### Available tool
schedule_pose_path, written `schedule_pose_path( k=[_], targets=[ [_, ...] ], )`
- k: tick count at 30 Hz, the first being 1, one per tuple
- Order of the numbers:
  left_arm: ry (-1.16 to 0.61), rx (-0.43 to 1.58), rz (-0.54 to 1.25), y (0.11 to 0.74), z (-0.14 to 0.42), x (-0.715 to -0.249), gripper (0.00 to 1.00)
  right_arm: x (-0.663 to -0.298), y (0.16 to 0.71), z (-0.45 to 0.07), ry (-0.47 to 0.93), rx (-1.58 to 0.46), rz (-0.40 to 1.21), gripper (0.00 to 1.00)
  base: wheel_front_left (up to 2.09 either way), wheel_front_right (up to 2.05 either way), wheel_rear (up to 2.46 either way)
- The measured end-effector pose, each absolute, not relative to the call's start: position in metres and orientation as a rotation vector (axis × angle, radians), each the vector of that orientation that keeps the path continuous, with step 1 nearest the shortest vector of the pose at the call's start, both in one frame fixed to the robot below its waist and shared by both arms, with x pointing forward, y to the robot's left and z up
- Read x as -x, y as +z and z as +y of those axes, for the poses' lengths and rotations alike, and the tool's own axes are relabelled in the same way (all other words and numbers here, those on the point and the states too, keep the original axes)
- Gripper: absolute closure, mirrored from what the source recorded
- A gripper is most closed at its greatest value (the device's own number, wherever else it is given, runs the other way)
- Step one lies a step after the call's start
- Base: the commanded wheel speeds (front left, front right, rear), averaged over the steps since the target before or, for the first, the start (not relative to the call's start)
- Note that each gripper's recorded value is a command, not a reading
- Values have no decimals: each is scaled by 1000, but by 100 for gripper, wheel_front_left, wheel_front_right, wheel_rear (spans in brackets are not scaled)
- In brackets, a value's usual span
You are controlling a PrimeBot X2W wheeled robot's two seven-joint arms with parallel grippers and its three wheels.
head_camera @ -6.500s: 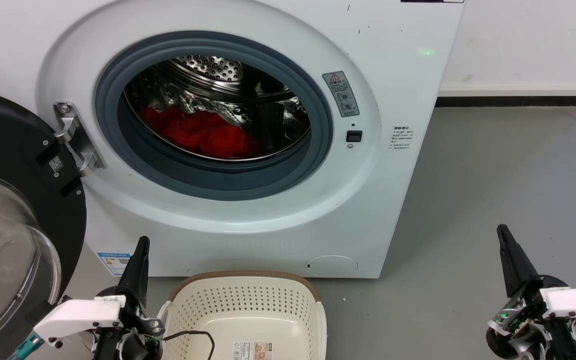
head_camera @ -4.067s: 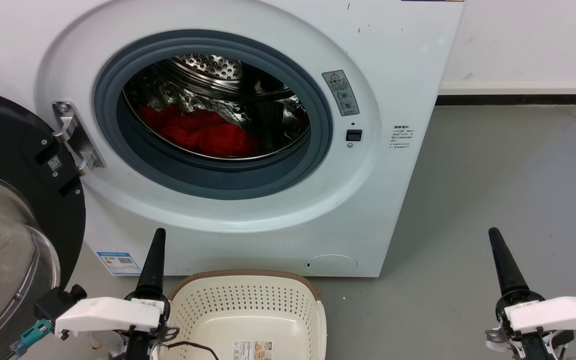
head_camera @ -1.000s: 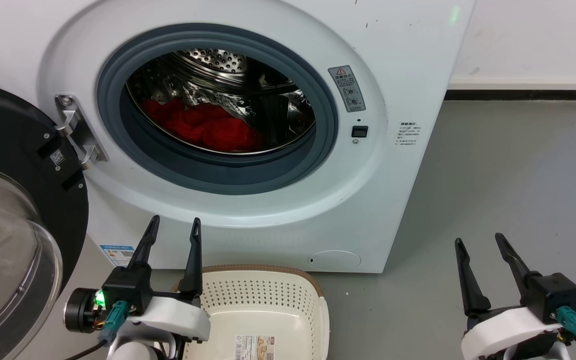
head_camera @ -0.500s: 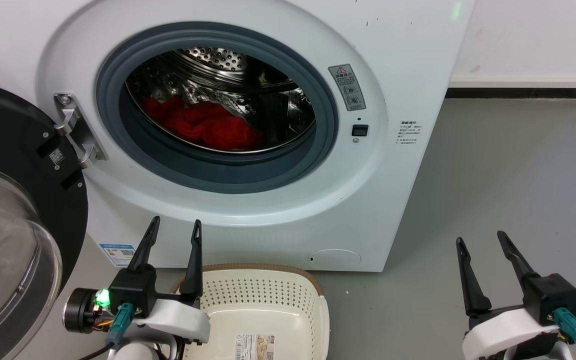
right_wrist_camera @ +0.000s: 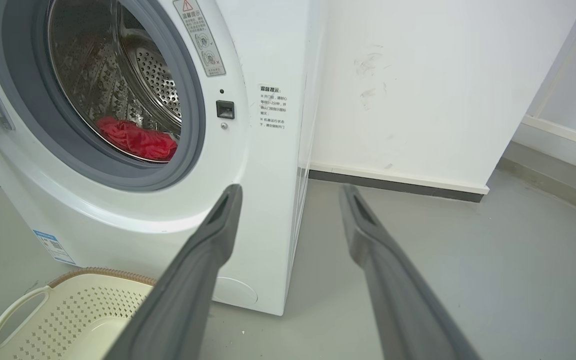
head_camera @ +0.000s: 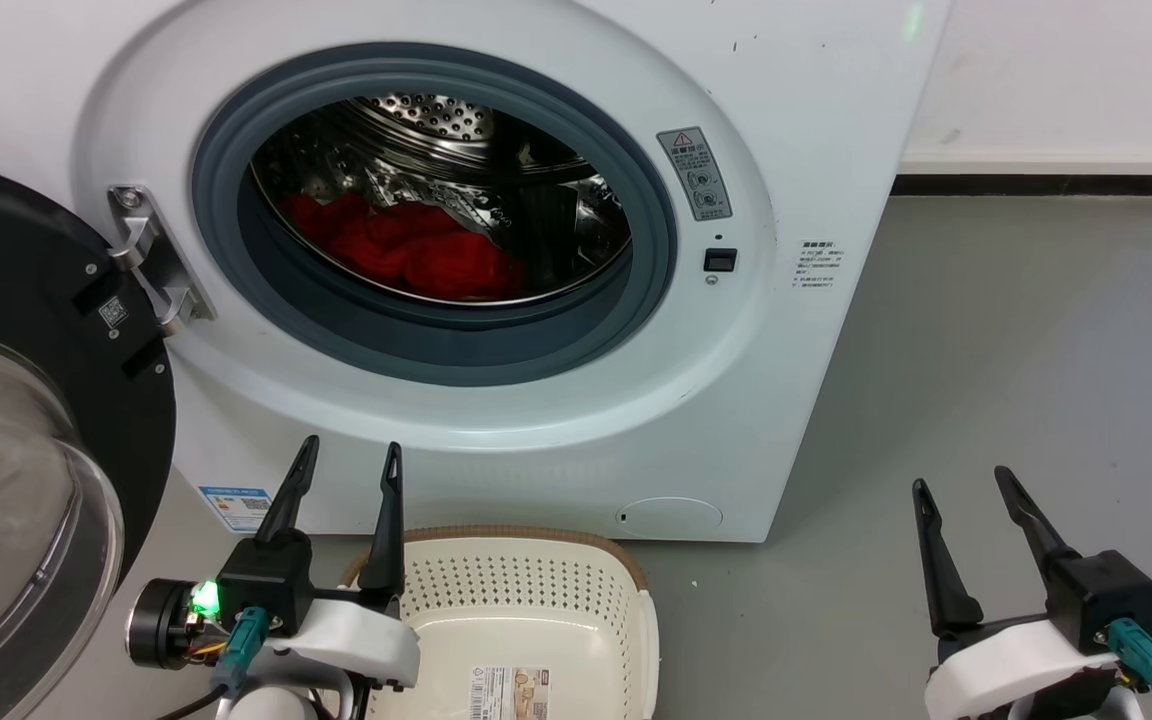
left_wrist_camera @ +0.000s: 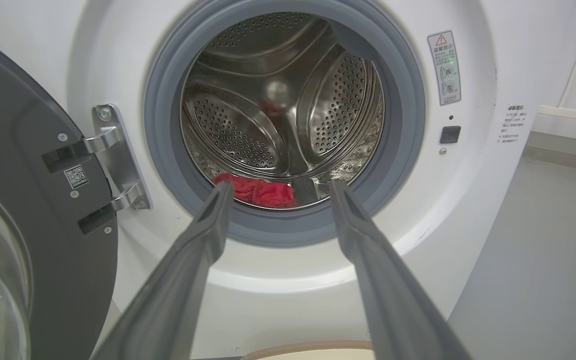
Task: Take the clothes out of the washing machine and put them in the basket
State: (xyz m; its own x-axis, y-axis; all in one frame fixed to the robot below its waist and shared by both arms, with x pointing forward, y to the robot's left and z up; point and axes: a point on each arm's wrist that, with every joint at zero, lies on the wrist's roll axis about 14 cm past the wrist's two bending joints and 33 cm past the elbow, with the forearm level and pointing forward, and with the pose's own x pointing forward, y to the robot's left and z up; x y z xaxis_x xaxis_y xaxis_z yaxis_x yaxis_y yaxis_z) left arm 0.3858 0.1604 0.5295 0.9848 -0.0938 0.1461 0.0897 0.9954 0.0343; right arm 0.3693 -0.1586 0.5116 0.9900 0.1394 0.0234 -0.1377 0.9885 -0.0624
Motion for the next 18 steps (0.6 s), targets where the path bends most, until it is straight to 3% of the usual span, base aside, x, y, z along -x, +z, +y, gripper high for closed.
schedule_pose_path(
  k=[11, 18],
  targets=[
    [-108, -26, -131, 525, 156, -409, 0, -370, 507, -164, 123, 64, -8, 0, 0, 0, 0],
    [-141, -57, -74, 516, 155, -455, 0, -376, 500, -171, 101, 73, 16, 0, 0, 0, 0]
  ],
)
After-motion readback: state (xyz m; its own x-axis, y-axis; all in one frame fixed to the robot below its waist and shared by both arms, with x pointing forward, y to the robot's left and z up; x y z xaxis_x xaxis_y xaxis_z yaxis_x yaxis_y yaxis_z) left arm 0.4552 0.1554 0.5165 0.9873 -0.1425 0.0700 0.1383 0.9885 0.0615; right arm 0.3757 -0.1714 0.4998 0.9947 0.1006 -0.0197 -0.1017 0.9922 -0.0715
